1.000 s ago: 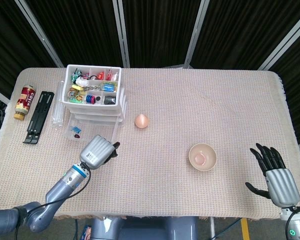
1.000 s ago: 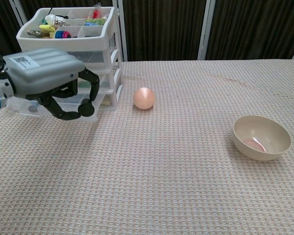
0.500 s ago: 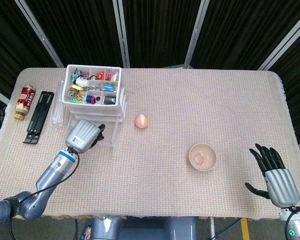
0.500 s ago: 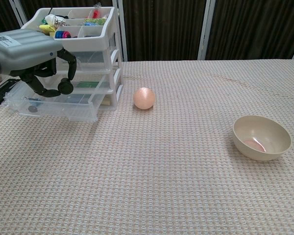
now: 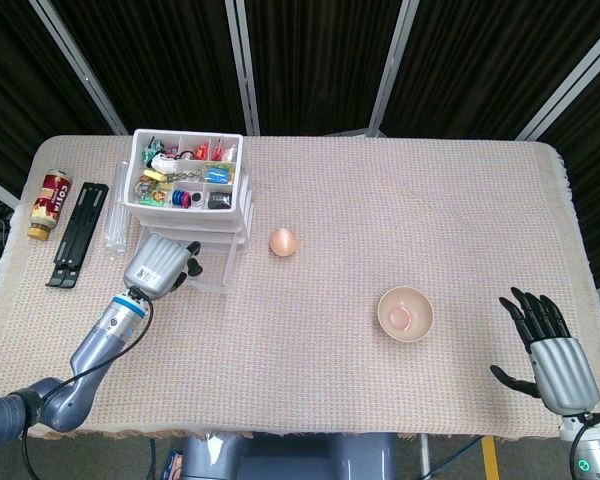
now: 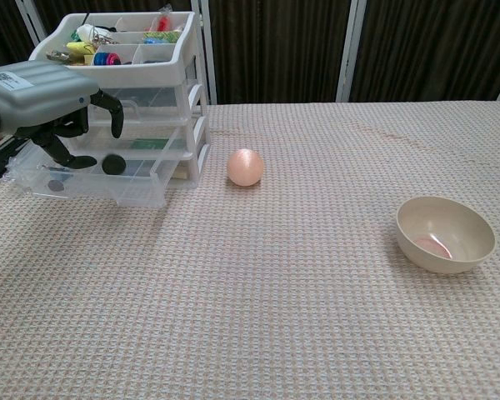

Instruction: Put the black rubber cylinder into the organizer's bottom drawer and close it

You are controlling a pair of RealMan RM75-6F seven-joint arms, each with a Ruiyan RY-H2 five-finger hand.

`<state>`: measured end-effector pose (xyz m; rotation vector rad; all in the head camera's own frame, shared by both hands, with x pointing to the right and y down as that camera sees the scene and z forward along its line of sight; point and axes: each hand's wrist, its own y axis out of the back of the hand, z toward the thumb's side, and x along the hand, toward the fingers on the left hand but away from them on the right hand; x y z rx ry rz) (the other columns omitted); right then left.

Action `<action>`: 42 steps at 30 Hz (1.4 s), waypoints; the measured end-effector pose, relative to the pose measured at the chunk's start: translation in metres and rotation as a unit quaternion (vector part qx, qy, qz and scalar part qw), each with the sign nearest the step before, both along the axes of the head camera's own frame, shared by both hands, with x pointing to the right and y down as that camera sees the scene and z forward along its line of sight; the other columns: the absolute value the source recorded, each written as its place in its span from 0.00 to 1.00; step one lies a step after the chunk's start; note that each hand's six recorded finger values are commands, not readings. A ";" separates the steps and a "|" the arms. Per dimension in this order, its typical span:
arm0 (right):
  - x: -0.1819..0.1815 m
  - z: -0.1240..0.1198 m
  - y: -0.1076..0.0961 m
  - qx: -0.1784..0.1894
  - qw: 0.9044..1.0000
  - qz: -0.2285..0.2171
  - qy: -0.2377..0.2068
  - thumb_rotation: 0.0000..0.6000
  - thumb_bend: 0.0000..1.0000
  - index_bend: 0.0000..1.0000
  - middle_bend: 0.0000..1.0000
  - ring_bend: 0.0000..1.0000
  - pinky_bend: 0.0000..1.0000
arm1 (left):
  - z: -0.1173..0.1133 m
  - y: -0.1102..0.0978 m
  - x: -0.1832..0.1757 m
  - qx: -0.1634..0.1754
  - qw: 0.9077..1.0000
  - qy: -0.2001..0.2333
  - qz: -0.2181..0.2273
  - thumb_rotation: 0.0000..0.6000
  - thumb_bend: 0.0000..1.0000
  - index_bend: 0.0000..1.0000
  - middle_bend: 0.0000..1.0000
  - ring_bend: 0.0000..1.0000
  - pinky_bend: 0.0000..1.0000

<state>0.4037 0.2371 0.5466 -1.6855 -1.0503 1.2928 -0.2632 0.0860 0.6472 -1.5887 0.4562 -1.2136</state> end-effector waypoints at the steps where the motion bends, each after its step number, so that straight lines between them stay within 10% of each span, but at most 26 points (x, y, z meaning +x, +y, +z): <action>1: 0.000 0.000 0.000 0.000 1.000 0.000 0.000 1.00 0.07 0.09 0.00 0.00 0.00 | 0.000 0.000 0.000 0.000 1.000 0.001 0.000 1.00 0.37 0.37 1.00 0.90 0.81; 9: 0.000 0.000 0.000 -0.001 1.000 0.001 0.002 1.00 0.07 0.09 0.00 0.00 0.00 | -0.004 0.006 -0.003 0.007 1.000 0.004 0.012 1.00 0.35 0.36 0.88 0.80 0.70; 17: 0.001 0.001 0.000 -0.004 1.000 0.003 0.002 1.00 0.07 0.09 0.00 0.00 0.00 | -0.021 0.018 -0.007 0.069 0.994 -0.007 0.088 1.00 0.35 0.31 0.31 0.32 0.37; 26: -0.001 0.001 0.000 -0.001 1.000 0.000 0.004 1.00 0.07 0.09 0.00 0.00 0.00 | -0.037 0.065 -0.045 0.149 0.934 -0.089 0.313 1.00 0.35 0.24 0.02 0.00 0.13; 30: -0.001 0.001 0.000 0.000 1.000 0.001 0.004 1.00 0.07 0.09 0.00 0.00 0.00 | -0.033 0.084 -0.070 0.141 0.901 -0.146 0.383 1.00 0.35 0.23 0.00 0.00 0.11; 42: 0.000 0.001 -0.001 -0.001 1.000 0.004 0.003 1.00 0.07 0.09 0.00 0.00 0.00 | 0.003 0.104 -0.100 0.067 0.849 -0.236 0.467 1.00 0.35 0.22 0.00 0.00 0.08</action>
